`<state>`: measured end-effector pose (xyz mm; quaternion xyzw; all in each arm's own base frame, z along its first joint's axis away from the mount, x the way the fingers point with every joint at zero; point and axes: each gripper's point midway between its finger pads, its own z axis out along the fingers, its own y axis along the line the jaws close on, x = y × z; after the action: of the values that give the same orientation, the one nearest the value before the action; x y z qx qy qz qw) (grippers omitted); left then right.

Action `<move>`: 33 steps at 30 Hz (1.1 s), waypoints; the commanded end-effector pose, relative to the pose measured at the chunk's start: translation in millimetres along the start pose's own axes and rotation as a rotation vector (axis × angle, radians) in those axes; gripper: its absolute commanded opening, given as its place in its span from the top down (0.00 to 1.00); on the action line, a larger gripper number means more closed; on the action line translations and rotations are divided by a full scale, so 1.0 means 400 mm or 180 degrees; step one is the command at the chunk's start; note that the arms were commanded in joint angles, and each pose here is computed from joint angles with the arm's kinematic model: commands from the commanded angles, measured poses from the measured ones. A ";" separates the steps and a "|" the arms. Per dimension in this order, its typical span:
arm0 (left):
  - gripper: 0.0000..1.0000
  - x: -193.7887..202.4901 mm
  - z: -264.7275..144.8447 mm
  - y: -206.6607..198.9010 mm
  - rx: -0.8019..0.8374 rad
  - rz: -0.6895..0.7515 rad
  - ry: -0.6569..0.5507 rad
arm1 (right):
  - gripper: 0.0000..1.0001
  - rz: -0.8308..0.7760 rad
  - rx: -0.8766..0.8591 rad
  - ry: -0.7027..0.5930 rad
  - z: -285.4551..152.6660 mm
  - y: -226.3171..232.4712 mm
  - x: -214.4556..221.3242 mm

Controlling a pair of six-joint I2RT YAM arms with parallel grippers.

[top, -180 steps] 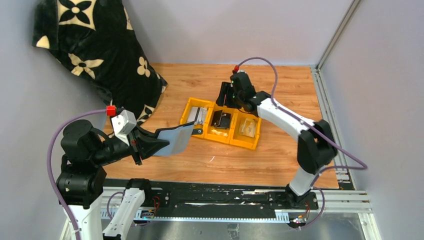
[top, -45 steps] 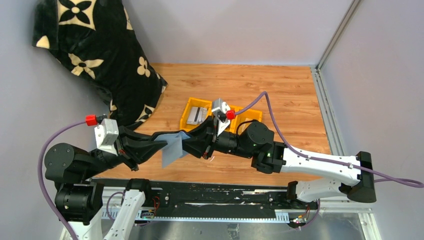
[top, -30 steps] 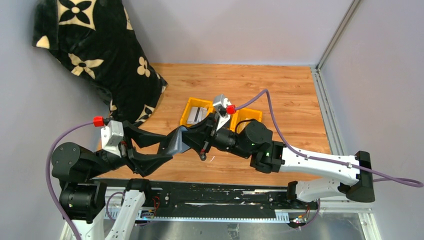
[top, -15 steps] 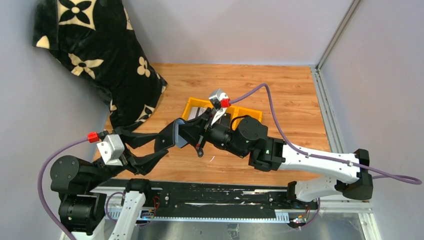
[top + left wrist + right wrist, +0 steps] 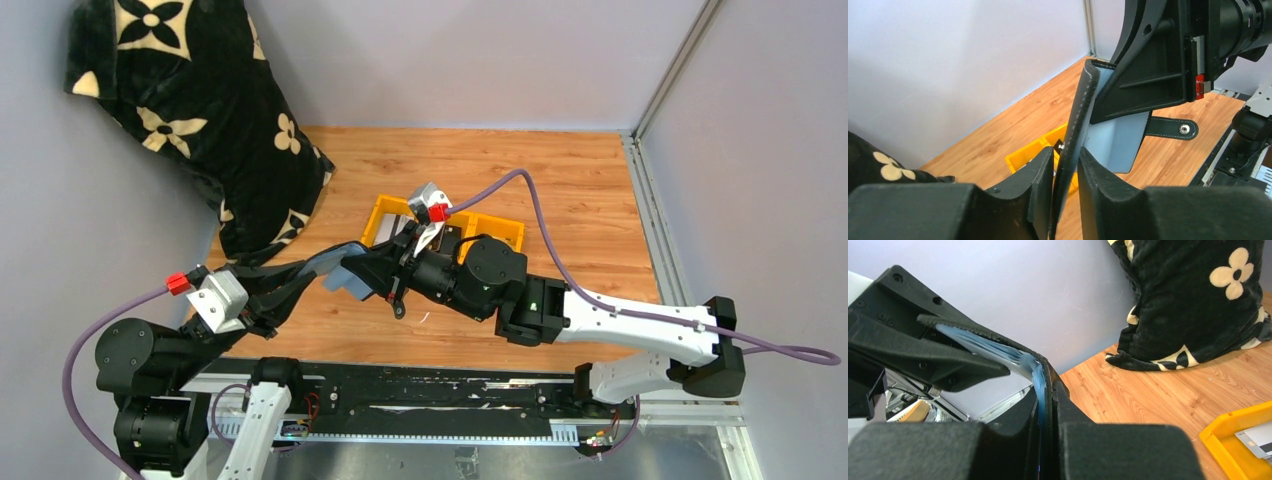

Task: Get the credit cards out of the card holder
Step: Remove the credit card from the card holder.

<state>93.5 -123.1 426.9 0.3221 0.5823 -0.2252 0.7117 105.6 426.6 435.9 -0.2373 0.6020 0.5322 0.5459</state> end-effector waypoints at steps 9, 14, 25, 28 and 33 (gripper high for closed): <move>0.83 -0.048 -0.013 -0.042 0.0213 0.0002 -0.0130 | 1.00 -0.0128 -0.0280 -0.0126 -0.053 0.036 -0.027; 0.89 -0.067 -0.011 -0.066 0.0379 -0.0238 -0.0119 | 1.00 -0.0281 -0.0866 -0.0111 -0.103 0.099 -0.018; 0.85 -0.083 0.034 -0.124 0.1180 -0.1519 0.0118 | 1.00 -0.0463 -0.1919 -0.0038 -0.218 0.214 -0.022; 0.88 -0.098 0.035 -0.133 0.1301 -0.1699 0.0104 | 1.00 -0.0476 -0.2033 -0.0048 -0.238 0.225 -0.027; 0.98 -0.117 0.029 -0.150 0.1484 -0.1837 0.0091 | 0.95 -0.0527 -0.2058 0.0007 -0.250 0.224 -0.020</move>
<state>44.0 -173.3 454.1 0.3217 0.5894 -0.5108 0.5368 18.8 372.4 453.0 -0.4059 0.4383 0.6226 0.5055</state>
